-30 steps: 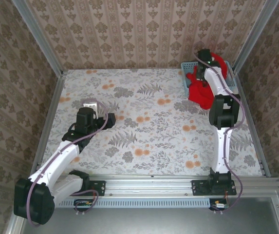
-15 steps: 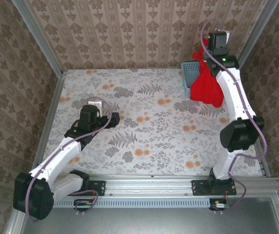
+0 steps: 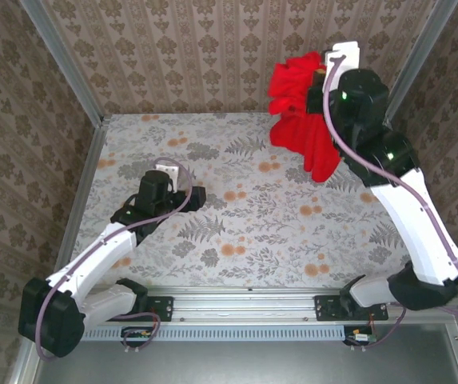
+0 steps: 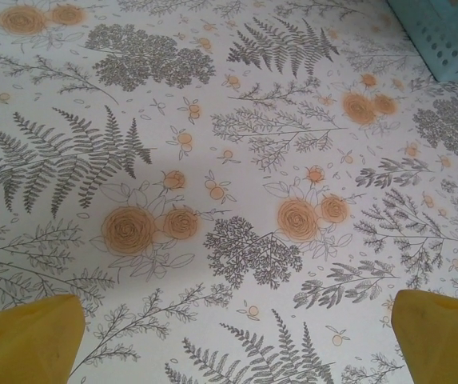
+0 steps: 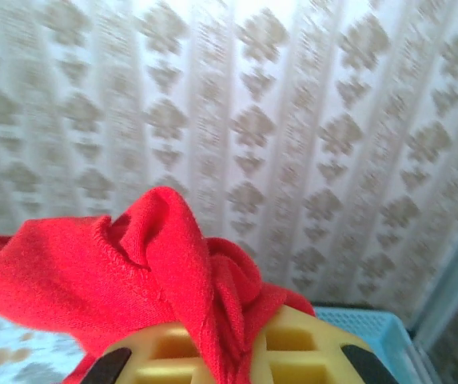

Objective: Fold the inside-out t-shirt

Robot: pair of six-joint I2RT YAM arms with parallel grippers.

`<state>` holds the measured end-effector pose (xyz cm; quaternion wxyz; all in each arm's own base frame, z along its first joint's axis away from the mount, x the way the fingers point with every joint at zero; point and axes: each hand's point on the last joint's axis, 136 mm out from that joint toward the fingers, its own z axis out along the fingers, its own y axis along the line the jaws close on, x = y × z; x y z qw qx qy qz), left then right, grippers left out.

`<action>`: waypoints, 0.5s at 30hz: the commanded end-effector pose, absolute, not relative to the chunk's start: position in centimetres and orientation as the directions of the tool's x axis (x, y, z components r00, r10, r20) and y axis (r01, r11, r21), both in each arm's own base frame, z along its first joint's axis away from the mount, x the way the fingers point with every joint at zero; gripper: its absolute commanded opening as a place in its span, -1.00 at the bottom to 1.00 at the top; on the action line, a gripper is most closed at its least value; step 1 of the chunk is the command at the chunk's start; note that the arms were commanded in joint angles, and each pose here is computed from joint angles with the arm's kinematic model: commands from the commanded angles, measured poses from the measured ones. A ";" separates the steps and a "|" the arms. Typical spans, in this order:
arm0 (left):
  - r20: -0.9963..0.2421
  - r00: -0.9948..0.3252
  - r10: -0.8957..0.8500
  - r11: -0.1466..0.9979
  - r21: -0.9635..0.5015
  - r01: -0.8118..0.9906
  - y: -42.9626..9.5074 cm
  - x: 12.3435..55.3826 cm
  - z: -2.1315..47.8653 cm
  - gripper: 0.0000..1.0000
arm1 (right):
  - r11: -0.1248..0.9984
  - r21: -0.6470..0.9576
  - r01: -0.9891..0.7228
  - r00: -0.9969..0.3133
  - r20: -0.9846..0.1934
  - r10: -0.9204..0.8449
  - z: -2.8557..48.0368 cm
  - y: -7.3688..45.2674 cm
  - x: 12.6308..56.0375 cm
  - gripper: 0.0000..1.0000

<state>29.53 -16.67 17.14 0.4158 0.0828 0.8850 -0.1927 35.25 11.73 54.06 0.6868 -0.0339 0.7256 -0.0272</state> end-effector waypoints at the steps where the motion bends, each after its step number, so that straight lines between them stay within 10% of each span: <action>1: -0.798 -0.602 -0.028 0.917 -0.260 0.302 -16.2 29.3 18.8 1.00 | 0.980 -0.179 -0.086 -0.066 -0.981 -0.185 53.2 14.5 34.0 -0.87; 11: -0.800 -0.596 -0.061 0.940 -0.248 0.236 -14.3 28.4 18.1 1.00 | 0.917 -0.016 -0.398 -0.412 -0.890 -0.195 33.8 26.1 35.0 -0.68; 15: -0.780 -0.625 -0.033 0.936 -0.244 0.255 -14.9 28.3 17.1 1.00 | 0.950 0.020 -0.311 -0.571 -0.803 -0.170 25.4 24.9 35.6 0.04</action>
